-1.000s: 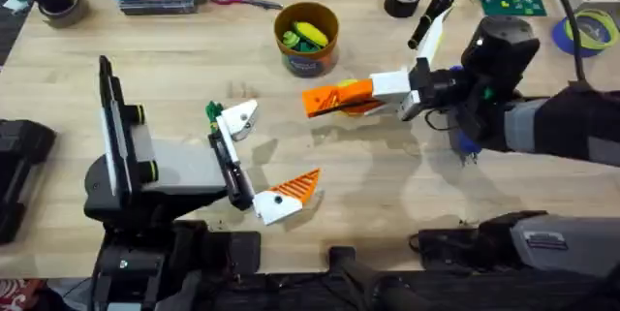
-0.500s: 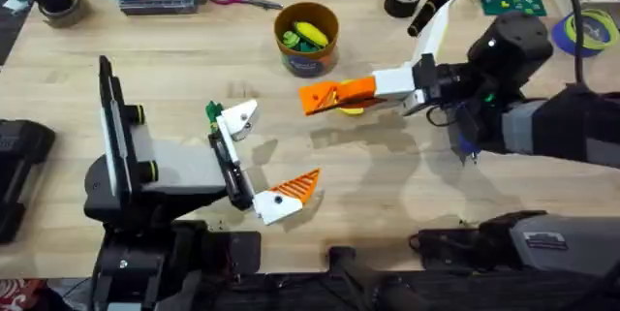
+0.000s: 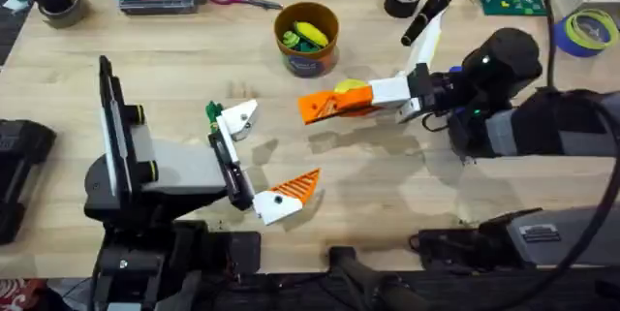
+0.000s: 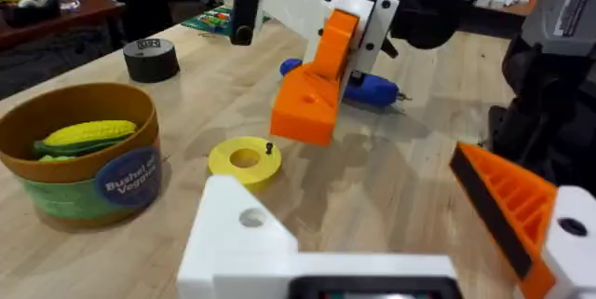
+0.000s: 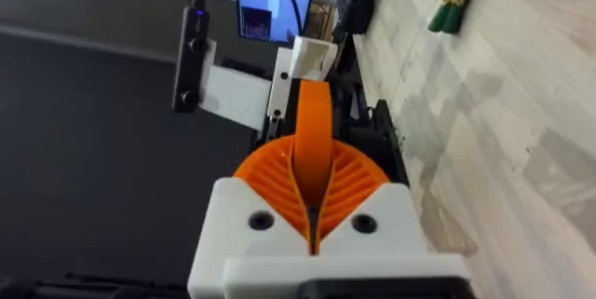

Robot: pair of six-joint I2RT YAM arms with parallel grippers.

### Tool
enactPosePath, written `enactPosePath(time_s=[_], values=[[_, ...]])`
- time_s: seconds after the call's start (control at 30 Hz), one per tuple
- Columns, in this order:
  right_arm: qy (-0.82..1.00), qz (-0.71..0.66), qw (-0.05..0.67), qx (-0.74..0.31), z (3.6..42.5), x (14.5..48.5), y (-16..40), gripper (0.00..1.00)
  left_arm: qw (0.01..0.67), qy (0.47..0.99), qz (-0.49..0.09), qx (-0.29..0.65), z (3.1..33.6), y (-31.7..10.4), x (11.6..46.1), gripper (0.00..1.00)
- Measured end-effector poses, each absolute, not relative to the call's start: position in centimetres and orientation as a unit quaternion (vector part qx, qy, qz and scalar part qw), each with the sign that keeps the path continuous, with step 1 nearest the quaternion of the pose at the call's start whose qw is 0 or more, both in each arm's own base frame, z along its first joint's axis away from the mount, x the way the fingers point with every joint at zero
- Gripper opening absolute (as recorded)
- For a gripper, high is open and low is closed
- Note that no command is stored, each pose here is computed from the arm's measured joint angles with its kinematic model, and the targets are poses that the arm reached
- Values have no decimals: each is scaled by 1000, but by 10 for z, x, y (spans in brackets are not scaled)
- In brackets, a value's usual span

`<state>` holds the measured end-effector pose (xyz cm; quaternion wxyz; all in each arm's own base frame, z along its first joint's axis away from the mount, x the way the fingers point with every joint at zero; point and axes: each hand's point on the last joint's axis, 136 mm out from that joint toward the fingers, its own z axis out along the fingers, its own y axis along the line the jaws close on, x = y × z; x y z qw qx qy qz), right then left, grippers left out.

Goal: Pick up the gripper from the table and insert it into the empty holder that is missing its gripper. Then pick up a screw, insert it into the mounting hole, and use the screwdriver to tighten it. Finally, clean up the table by picking up the vegetable and placing it into the bucket.

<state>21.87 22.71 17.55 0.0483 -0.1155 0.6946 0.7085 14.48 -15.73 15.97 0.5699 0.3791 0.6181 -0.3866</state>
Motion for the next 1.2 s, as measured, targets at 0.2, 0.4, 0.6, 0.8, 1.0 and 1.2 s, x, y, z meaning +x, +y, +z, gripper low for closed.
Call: enactPosePath(time_s=[0.2,0.4,0.6,0.8,1.0,1.2], values=[[697,709,24,-105,168,217,232,9,570,618,-387,379,160,-157,145,985],[700,708,11,-89,160,219,232,9,570,618,-387,379,160,-157,145,985],[702,708,10,-81,157,221,235,9,570,618,-387,379,160,-157,145,985],[700,709,5,-89,158,214,245,9,570,618,-387,379,160,-157,145,985],[698,709,-3,-101,159,208,254,9,570,618,-387,379,160,-157,145,985],[694,711,-1,-110,165,209,262,9,570,618,-387,379,160,-157,145,985]])
